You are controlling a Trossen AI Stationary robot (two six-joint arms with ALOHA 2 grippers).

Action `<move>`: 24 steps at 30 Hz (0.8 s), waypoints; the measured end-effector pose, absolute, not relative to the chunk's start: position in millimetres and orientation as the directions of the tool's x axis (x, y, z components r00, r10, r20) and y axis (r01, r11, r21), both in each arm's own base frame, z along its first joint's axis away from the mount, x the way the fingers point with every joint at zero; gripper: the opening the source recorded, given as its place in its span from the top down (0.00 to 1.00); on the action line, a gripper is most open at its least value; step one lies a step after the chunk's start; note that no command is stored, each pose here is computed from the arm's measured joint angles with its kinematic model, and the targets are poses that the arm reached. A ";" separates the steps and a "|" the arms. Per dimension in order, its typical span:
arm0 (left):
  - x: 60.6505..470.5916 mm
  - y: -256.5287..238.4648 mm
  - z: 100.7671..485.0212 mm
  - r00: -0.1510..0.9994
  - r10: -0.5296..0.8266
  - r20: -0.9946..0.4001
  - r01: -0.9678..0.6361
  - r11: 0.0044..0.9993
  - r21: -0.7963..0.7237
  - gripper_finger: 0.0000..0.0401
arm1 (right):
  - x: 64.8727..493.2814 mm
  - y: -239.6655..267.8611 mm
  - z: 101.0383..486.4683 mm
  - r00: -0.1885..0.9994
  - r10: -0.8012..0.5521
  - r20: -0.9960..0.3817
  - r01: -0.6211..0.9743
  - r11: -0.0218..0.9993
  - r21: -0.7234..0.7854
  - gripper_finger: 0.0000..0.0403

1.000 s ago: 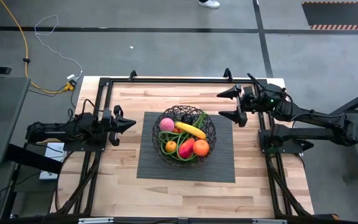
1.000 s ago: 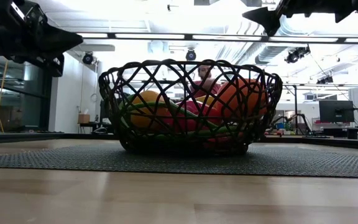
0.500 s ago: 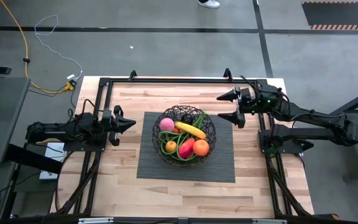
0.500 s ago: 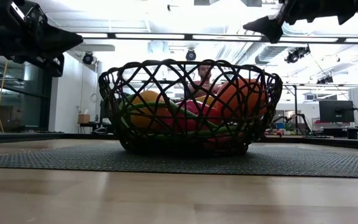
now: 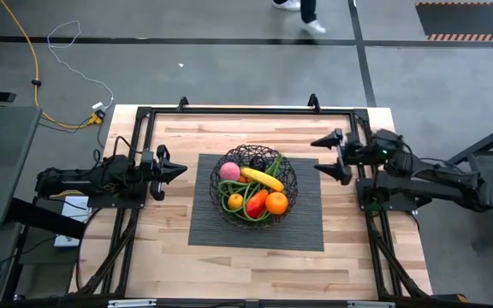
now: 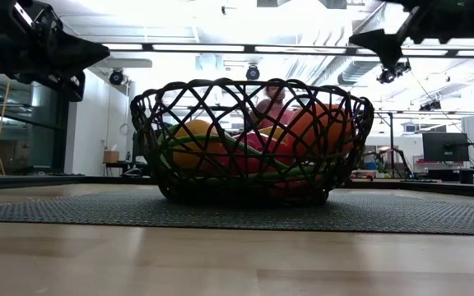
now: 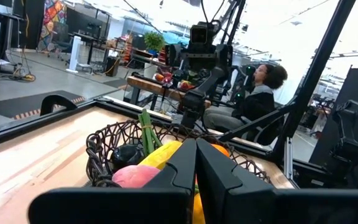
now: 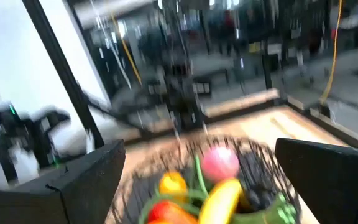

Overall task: Build produce basket
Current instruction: Return to Home Position

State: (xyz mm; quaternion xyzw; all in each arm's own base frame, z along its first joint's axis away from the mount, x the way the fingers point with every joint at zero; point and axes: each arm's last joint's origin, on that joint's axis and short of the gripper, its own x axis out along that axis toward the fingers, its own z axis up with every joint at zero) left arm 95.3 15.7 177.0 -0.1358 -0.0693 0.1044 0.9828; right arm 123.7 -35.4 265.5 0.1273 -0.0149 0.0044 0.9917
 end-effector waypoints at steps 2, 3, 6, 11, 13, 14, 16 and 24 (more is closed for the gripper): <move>95.3 15.7 177.0 0.969 0.224 0.108 -0.186 0.941 -0.281 1.00 | 118.7 -34.0 258.7 0.997 -0.008 0.074 -0.014 0.958 0.288 0.01; 95.3 15.7 177.0 0.969 0.224 0.108 -0.186 0.941 -0.281 1.00 | 117.2 -33.4 254.3 0.997 -0.009 0.075 -0.014 0.954 0.300 0.01; 95.3 15.7 177.1 0.969 0.224 0.108 -0.186 0.941 -0.282 1.00 | 116.0 -33.0 240.8 0.999 -0.011 0.047 -0.003 0.955 0.297 0.01; 95.3 15.7 177.1 0.969 0.224 0.108 -0.186 0.941 -0.282 1.00 | 116.7 -33.6 235.8 0.999 -0.022 0.046 0.013 0.983 0.185 0.02; 95.3 15.7 177.2 0.969 0.224 0.109 -0.186 0.941 -0.281 1.00 | 116.7 -34.0 236.3 0.998 -0.038 0.051 0.029 0.986 0.166 0.05; 95.3 15.7 177.1 0.969 0.224 0.108 -0.186 0.941 -0.282 1.00 | 116.8 -33.6 236.5 0.998 -0.035 0.052 0.026 0.987 0.160 0.08; 95.3 15.7 177.1 0.969 0.224 0.109 -0.186 0.941 -0.282 1.00 | 117.2 -32.0 236.6 0.998 -0.027 0.053 0.018 0.988 0.154 0.17; 95.3 15.7 177.1 0.969 0.224 0.108 -0.186 0.941 -0.282 1.00 | 120.2 -17.6 236.6 0.995 0.084 0.053 -0.089 0.990 0.109 0.91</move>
